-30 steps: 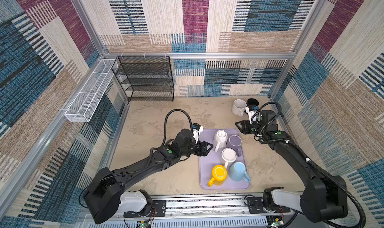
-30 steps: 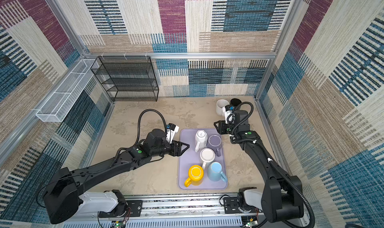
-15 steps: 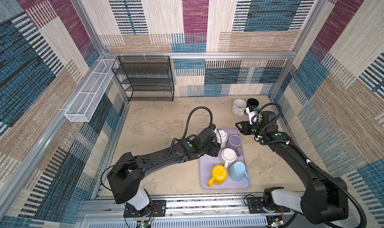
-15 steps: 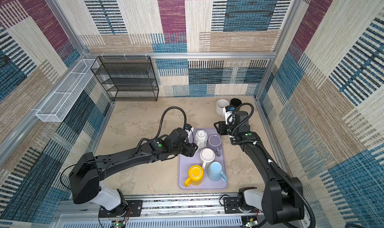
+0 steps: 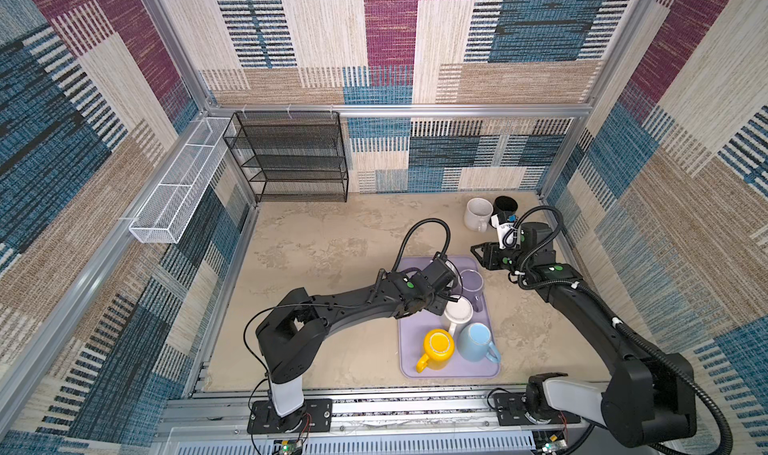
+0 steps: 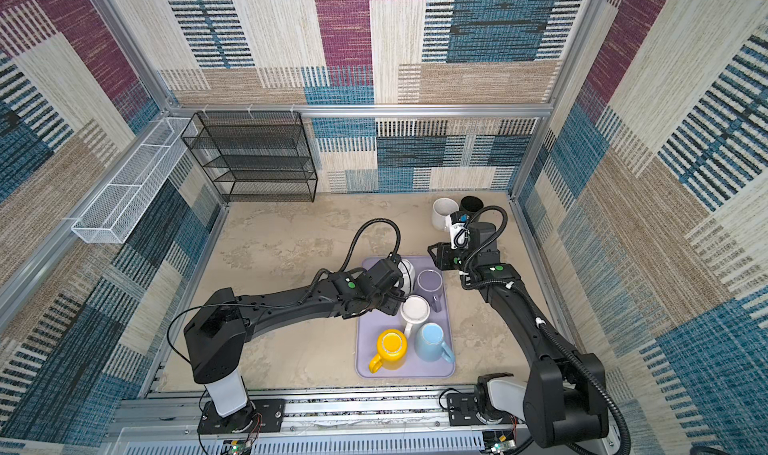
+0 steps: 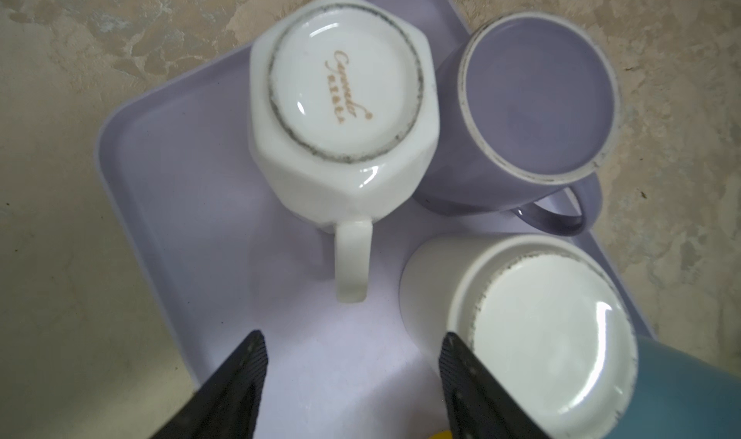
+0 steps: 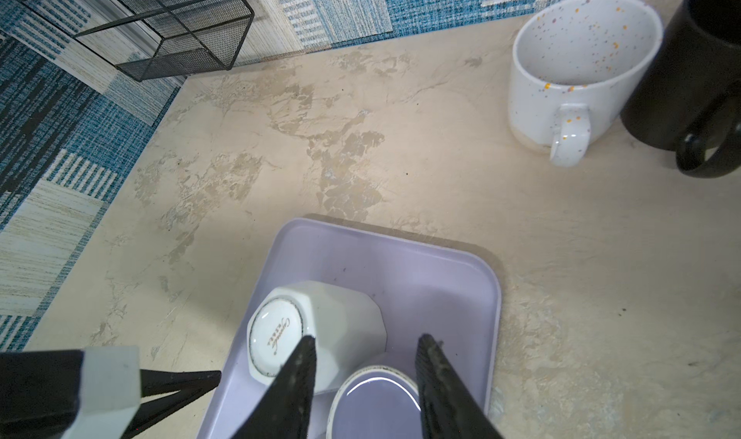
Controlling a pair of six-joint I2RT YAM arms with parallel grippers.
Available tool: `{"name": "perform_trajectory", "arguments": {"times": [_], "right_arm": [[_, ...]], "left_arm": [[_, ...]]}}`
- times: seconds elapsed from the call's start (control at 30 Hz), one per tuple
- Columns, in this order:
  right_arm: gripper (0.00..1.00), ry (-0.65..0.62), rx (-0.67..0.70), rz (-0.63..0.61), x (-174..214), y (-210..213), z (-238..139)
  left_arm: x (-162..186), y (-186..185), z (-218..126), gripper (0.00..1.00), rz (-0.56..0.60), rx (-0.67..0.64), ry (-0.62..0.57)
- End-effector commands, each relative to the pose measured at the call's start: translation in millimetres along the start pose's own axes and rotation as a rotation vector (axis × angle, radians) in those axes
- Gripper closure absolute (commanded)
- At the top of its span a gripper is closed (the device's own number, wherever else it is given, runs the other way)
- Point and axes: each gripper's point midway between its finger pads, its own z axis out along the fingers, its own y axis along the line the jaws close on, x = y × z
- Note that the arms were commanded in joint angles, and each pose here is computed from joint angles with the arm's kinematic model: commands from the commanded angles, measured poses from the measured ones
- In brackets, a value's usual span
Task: Turn the mug right side up
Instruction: 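Move the left gripper above the upside-down white hexagonal mug on the tray, then lower the left gripper and close it on the white hexagonal mug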
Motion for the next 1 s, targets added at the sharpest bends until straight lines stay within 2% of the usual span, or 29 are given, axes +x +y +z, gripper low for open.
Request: {"name": "perform_trajectory", "arguments": {"times": [0.0,0.97], "right_arm": [[0.56,-0.029,0.008,-0.002,-6.3,-1.2,-0.2],[0.56,-0.023,0.012,0.000,-4.5,-1.7,-1.0]], "left_arm": [[-2.9,4.0,5.5,0.31,0.026,-0.042,0.005],[-12.0,6.8,35.0,0.47,0.040,-0.134,0.033]]}}
